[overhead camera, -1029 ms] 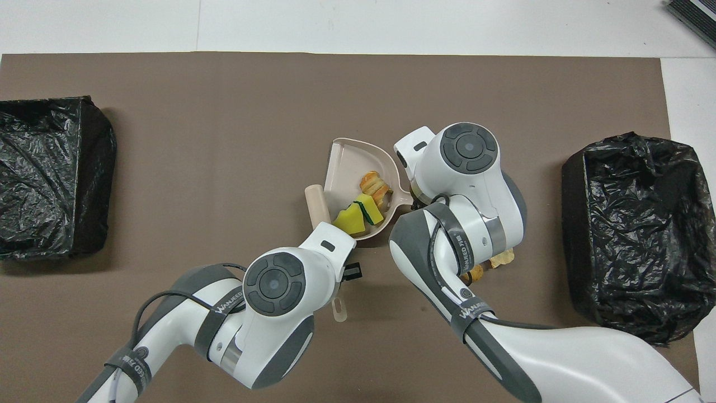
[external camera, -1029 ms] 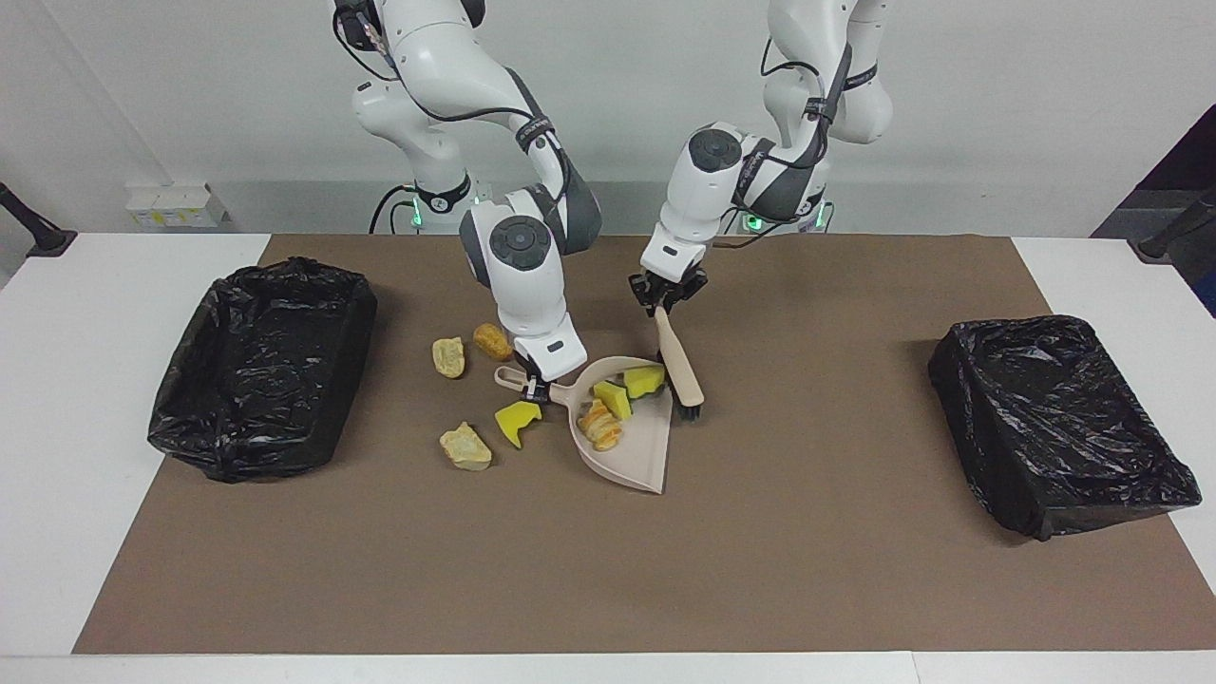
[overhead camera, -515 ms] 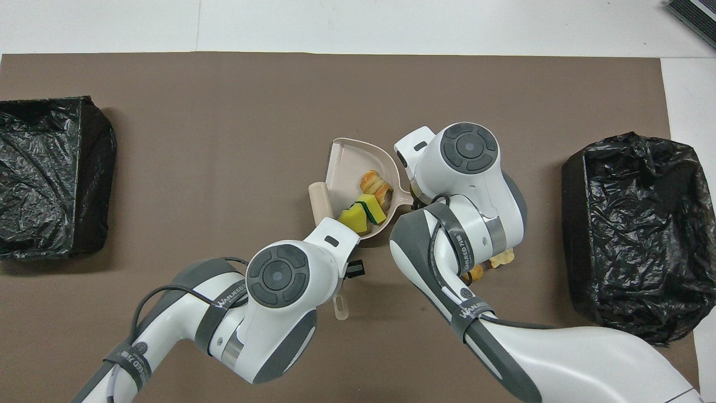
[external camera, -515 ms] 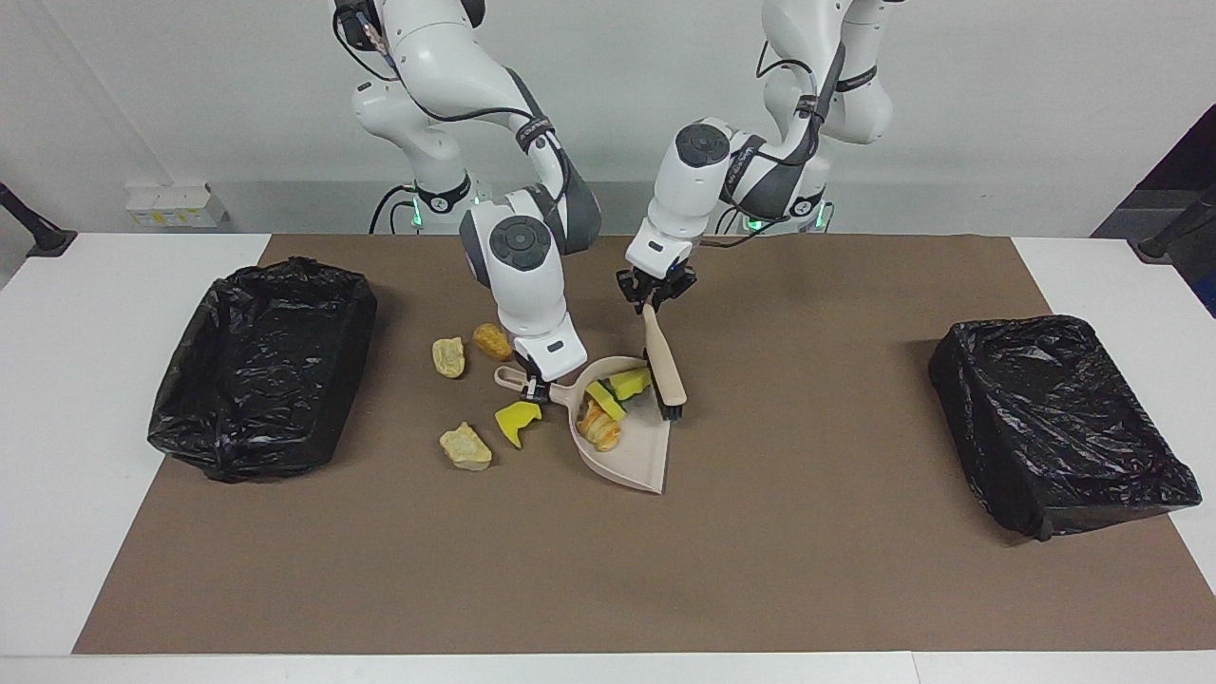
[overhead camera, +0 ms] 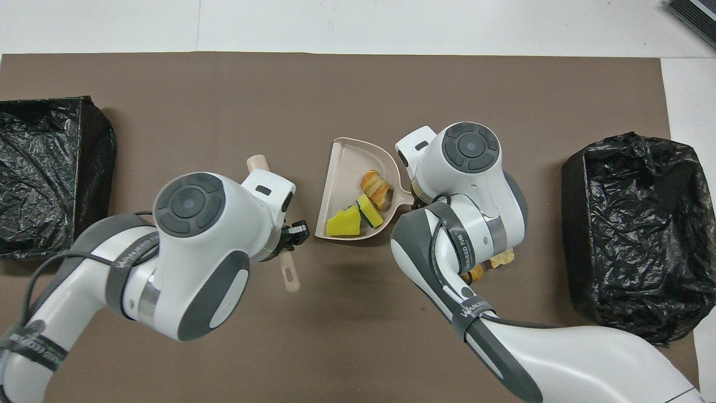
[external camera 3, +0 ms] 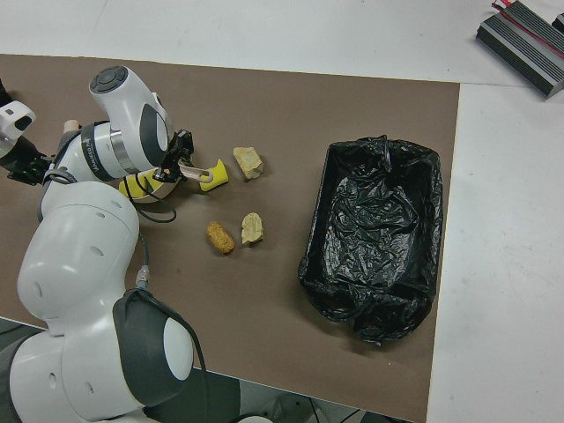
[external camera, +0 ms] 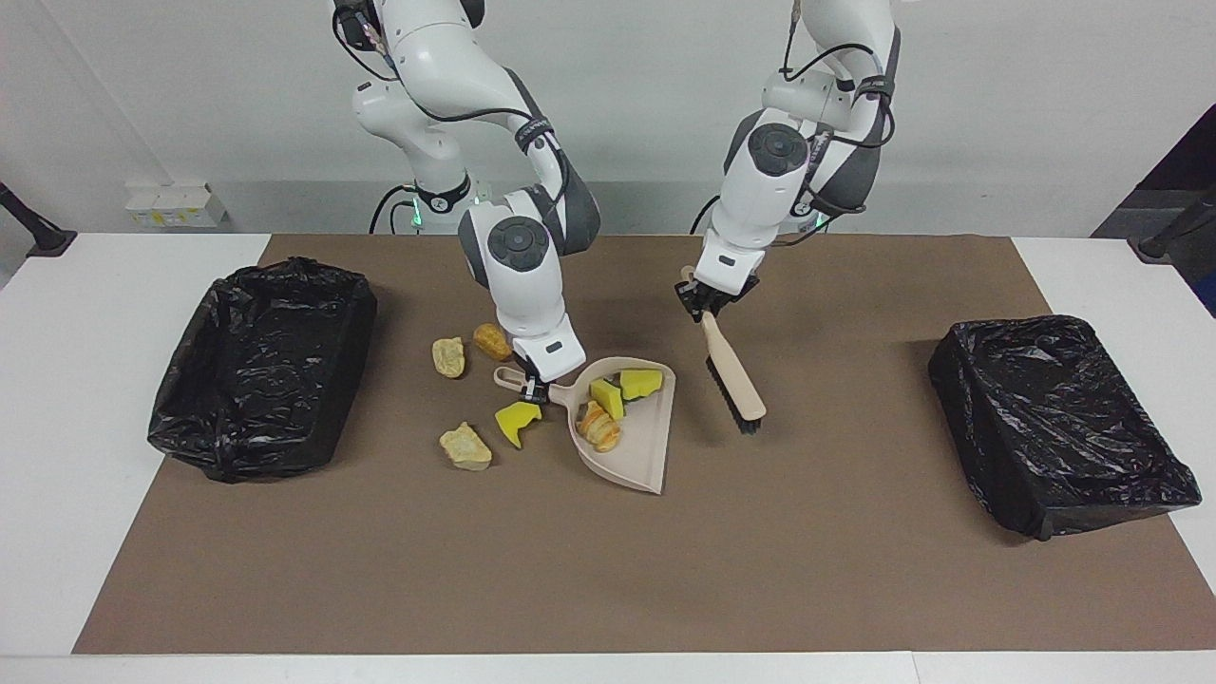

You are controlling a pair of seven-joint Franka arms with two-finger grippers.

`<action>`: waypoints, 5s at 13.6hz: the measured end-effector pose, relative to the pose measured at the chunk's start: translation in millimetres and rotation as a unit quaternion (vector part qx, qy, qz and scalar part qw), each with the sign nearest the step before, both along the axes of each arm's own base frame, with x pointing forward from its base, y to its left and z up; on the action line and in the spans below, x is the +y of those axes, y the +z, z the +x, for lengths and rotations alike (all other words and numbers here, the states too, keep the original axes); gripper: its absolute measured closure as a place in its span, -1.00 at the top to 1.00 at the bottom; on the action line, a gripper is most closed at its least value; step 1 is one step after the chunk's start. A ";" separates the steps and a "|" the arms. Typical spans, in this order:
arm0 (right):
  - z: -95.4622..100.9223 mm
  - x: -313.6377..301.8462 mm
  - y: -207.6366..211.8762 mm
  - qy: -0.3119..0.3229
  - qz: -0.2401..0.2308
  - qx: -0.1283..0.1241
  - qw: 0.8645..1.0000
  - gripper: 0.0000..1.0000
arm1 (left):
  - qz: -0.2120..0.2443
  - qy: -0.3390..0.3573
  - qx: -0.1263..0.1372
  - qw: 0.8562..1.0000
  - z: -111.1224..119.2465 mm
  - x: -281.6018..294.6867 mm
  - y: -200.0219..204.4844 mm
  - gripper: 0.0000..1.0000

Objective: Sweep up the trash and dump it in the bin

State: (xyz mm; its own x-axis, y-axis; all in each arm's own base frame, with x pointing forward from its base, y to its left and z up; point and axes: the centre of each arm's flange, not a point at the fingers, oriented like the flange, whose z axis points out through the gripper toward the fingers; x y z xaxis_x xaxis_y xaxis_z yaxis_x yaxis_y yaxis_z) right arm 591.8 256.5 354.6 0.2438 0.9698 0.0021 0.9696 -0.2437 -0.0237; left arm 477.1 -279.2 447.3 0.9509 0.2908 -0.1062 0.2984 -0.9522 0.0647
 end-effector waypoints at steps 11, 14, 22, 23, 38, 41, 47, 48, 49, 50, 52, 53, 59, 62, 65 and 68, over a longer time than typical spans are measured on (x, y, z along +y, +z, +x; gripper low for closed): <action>10.9 -58.0 86.0 -0.061 0.059 -0.004 0.996 -0.35 | 0.014 -0.033 0.002 0.999 9.5 85.2 42.8 -0.48; 14.7 -110.1 124.3 -0.088 0.091 0.012 0.992 -0.35 | 0.016 -0.043 0.007 0.999 6.2 84.6 38.9 -0.48; 6.0 -323.9 196.7 -0.097 0.107 0.053 0.988 -0.35 | 0.029 -0.141 0.012 0.990 -91.2 4.3 -9.3 -0.48; 0.5 -349.5 195.7 -0.084 0.107 0.056 0.989 -0.35 | 0.028 -0.149 0.003 0.988 -111.6 -15.5 -24.2 -0.48; -58.4 -487.7 172.7 0.093 -0.252 0.066 0.961 -0.35 | 0.013 -0.113 -0.037 0.993 -206.6 -69.3 -99.2 0.37; -51.5 -443.1 172.6 0.135 -0.275 0.062 0.950 -0.35 | 0.015 -0.097 -0.031 0.995 -166.7 -55.6 -74.9 0.99; -48.6 -434.6 173.5 0.141 -0.300 0.057 0.942 -0.35 | 0.021 -0.108 -0.001 0.994 -81.0 6.8 5.1 1.00; -47.7 -435.0 177.1 0.143 -0.306 0.055 0.940 -0.35 | 0.018 -0.117 0.000 0.993 -66.2 23.9 20.8 1.00; -46.3 -434.7 183.3 0.146 -0.313 0.050 0.937 -0.35 | 0.014 -0.124 -0.002 0.992 -51.3 44.1 34.5 1.00; -44.0 -433.1 192.9 0.150 -0.319 0.042 0.935 -0.35 | 0.010 -0.130 -0.005 0.991 -36.6 67.9 47.0 1.00; -38.9 -427.3 218.6 0.154 -0.330 0.021 0.931 -0.35 | 0.004 -0.145 -0.013 0.989 -13.4 115.7 63.0 1.00; -37.2 -425.0 231.8 0.152 -0.334 0.009 0.930 -0.35 | 0.002 -0.152 -0.017 0.988 -5.3 135.9 66.1 1.00; -17.5 -346.8 247.7 0.010 -0.224 -0.090 0.970 -0.35 | -0.006 -0.173 -0.035 0.984 36.5 224.0 106.6 1.00; -0.5 -233.6 228.3 -0.118 -0.175 -0.112 0.971 -0.35 | 0.011 -0.169 -0.035 0.985 42.4 247.8 136.7 1.00; 23.1 -151.5 193.5 -0.253 -0.122 -0.111 0.953 -0.35 | 0.024 -0.172 -0.046 0.984 43.9 251.3 157.3 1.00; 50.5 -68.4 157.8 -0.390 -0.065 -0.103 0.913 -0.35 | 0.025 -0.171 -0.045 0.984 51.5 253.8 167.9 1.00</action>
State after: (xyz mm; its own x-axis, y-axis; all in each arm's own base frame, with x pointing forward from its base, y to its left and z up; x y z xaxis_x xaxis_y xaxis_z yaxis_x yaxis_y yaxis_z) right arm 642.3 188.0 512.4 0.8679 0.4962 0.0224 0.4802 -0.8498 0.2172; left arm 528.6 -25.3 615.2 0.9989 -0.0455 -0.0112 -0.0452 -0.9986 0.0263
